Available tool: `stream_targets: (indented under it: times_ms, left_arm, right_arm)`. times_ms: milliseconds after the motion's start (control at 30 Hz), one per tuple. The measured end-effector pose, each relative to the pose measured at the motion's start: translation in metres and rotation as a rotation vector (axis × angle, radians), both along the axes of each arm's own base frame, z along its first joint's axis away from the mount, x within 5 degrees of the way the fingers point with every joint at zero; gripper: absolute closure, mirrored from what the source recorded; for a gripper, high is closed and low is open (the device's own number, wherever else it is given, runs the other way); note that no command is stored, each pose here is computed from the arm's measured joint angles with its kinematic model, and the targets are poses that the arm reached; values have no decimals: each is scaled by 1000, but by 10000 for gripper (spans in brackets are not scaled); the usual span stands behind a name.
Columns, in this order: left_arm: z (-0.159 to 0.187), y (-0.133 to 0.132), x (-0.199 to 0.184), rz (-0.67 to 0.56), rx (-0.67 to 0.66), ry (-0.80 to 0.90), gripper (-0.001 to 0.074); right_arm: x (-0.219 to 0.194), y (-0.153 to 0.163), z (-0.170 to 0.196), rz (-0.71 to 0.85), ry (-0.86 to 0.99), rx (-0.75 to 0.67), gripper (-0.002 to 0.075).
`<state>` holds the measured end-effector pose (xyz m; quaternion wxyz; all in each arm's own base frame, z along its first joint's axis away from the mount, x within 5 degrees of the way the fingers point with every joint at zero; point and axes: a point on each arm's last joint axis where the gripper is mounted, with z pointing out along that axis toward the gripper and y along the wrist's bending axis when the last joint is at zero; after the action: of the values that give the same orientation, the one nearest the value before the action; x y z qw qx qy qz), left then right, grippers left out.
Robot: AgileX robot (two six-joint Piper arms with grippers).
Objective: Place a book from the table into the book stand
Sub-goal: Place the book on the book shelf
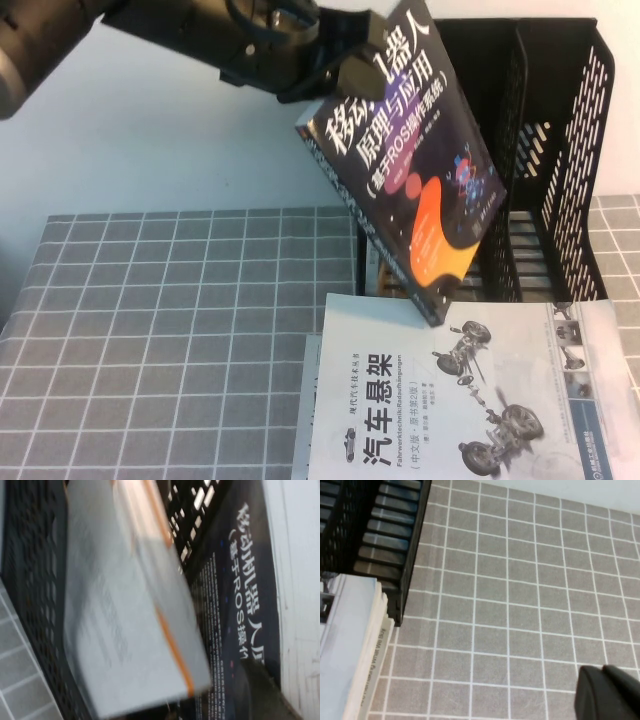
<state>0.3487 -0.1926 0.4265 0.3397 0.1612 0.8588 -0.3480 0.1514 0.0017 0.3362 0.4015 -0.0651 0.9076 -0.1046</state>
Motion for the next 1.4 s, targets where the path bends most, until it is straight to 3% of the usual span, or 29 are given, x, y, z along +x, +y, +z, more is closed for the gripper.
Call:
stream_targets:
  times_ms: [400, 600, 933, 1267, 1367, 1400]
  left_arm:
    - [17, -4, 31, 184, -60, -50, 625]
    - [7, -27, 34, 205, -49, -77, 625]
    - [-13, -80, 20, 294, 108, -179, 626]
    - [-31, -99, 28, 423, 62, -186, 625]
    - [-37, -103, 31, 420, 66, -186, 582]
    - [-36, -103, 32, 421, 60, -197, 534]
  right_arm:
    - [0, 1, 0, -1, -2, 11, 729]
    - [1, 2, 1, 7, -18, 27, 729]
    - [1, 6, 0, 11, -13, 80, 729]
    - [1, 8, 0, 14, -12, 114, 729]
    - [1, 8, 0, 14, -11, 119, 729]
    - [1, 8, 0, 14, -11, 119, 729]
